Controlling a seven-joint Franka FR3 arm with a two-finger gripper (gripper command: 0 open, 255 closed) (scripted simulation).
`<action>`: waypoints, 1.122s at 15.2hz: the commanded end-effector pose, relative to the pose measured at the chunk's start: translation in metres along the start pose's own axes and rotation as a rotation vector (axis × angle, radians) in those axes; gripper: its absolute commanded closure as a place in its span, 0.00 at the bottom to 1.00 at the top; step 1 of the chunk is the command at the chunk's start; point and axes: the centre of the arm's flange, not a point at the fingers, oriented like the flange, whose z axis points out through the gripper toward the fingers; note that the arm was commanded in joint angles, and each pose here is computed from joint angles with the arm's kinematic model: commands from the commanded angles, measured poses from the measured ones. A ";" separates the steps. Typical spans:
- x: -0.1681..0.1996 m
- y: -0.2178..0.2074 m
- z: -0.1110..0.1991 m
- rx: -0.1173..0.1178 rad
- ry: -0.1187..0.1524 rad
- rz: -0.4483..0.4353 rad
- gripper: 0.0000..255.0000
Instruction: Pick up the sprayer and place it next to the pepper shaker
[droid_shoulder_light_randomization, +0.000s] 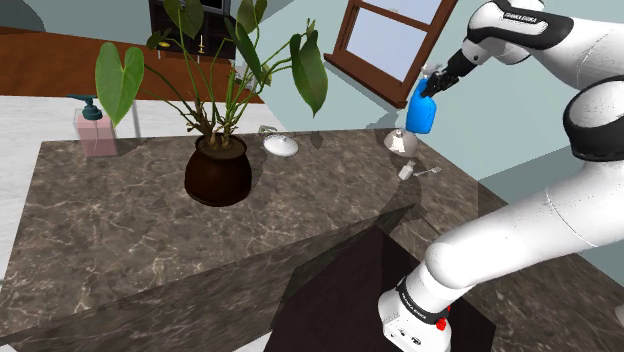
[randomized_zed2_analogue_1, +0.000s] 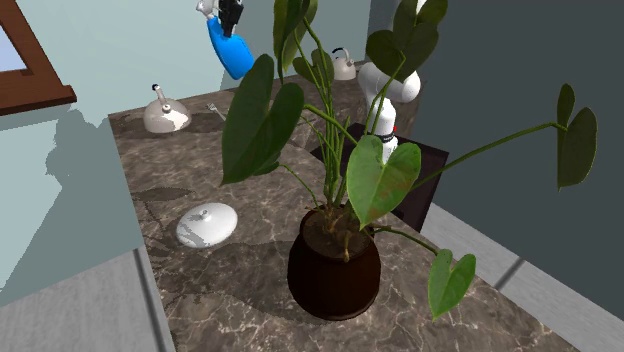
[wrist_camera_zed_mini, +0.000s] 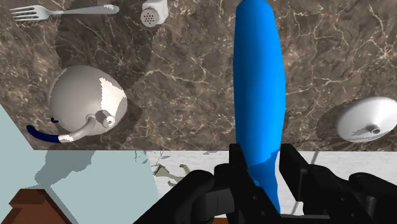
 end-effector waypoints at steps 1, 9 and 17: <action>-0.006 0.026 -0.001 0.000 0.000 -0.002 1.00; -0.023 0.092 0.009 0.000 0.000 -0.002 1.00; -0.039 0.091 0.048 0.000 0.000 -0.002 1.00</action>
